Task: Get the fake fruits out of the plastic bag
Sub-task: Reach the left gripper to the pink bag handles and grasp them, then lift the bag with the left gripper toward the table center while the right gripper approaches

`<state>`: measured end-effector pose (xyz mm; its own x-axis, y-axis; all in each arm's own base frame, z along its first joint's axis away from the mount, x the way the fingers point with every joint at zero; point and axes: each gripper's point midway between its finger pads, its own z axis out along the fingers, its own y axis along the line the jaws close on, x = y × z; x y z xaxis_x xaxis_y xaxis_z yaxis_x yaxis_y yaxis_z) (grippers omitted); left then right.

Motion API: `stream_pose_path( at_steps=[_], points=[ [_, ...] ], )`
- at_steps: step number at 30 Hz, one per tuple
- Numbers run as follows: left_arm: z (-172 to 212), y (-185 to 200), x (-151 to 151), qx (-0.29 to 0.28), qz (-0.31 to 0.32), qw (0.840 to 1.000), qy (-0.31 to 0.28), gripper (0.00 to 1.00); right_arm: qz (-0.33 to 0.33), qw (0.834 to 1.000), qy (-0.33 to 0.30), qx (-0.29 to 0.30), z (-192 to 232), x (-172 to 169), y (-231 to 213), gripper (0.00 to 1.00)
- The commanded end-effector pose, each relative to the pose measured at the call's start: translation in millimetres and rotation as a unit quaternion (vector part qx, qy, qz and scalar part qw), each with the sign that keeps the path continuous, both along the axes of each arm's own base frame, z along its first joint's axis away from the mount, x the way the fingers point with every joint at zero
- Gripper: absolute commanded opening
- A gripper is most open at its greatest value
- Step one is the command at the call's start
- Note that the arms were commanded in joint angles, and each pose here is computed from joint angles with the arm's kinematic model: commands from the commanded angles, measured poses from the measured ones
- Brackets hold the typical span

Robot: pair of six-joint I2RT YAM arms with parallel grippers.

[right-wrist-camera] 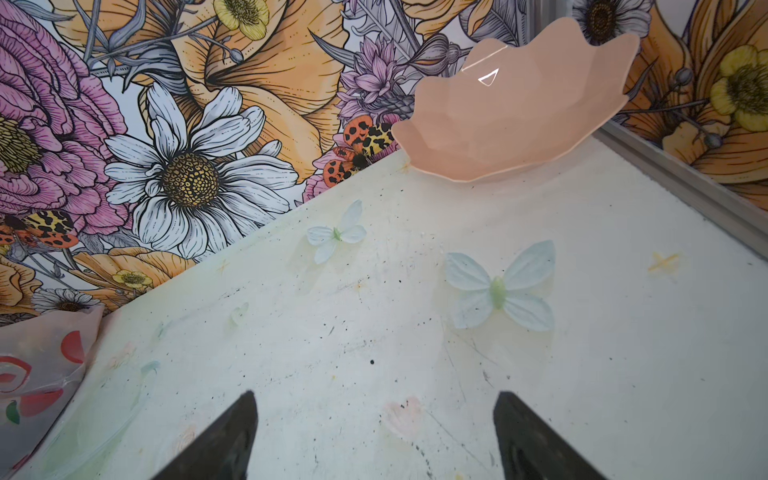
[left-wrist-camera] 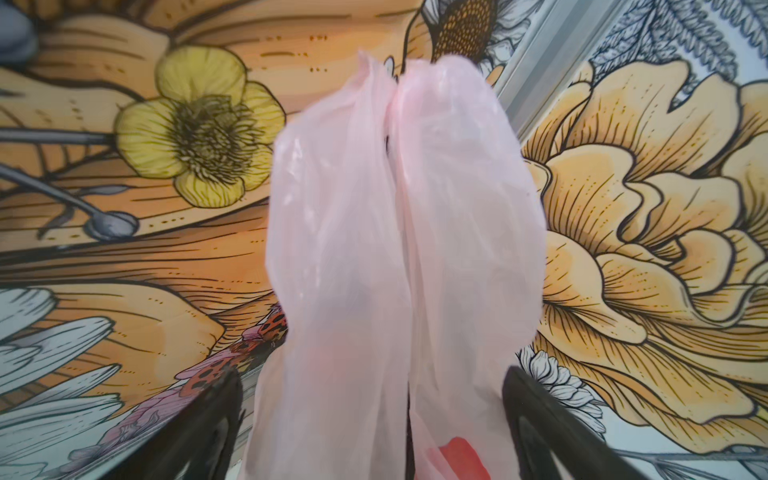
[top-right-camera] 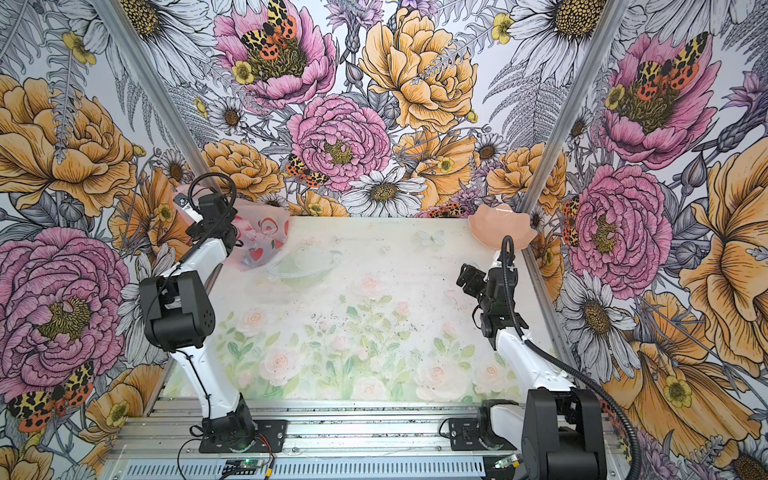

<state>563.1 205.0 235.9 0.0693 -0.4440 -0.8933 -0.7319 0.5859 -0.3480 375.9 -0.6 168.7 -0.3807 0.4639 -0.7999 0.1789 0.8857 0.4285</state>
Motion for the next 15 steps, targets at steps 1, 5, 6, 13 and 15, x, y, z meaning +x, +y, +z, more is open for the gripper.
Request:
stream_pose_path(
  at_steps=[1, 5, 6, 13, 15],
  points=[
    [3.6, 10.2, 10.7, -0.01, -0.011, 1.0, -0.001, 0.94, -0.003, 1.0, 0.003, -0.013, 3.6, 3.3, 0.7, 0.9],
    [-5.8, 12.4, 32.0, -0.031, -0.04, 0.999, -0.002, 0.78, -0.002, 1.0, 0.008, -0.016, 1.5, 2.5, 1.9, 0.9],
    [-5.8, 10.7, 35.7, -0.037, -0.049, 0.998, -0.005, 0.71, -0.002, 1.0, 0.008, -0.017, 1.4, 2.6, 2.1, 0.9],
    [-0.5, -33.4, 63.2, -0.089, -0.155, 0.983, -0.039, 0.0, -0.013, 1.0, 0.015, -0.023, 2.5, 0.3, -1.4, 0.89],
    [1.7, -55.1, 64.6, -0.092, -0.176, 0.979, -0.039, 0.0, -0.035, 0.999, 0.029, -0.03, 1.6, -2.2, -9.7, 0.88]
  ],
)
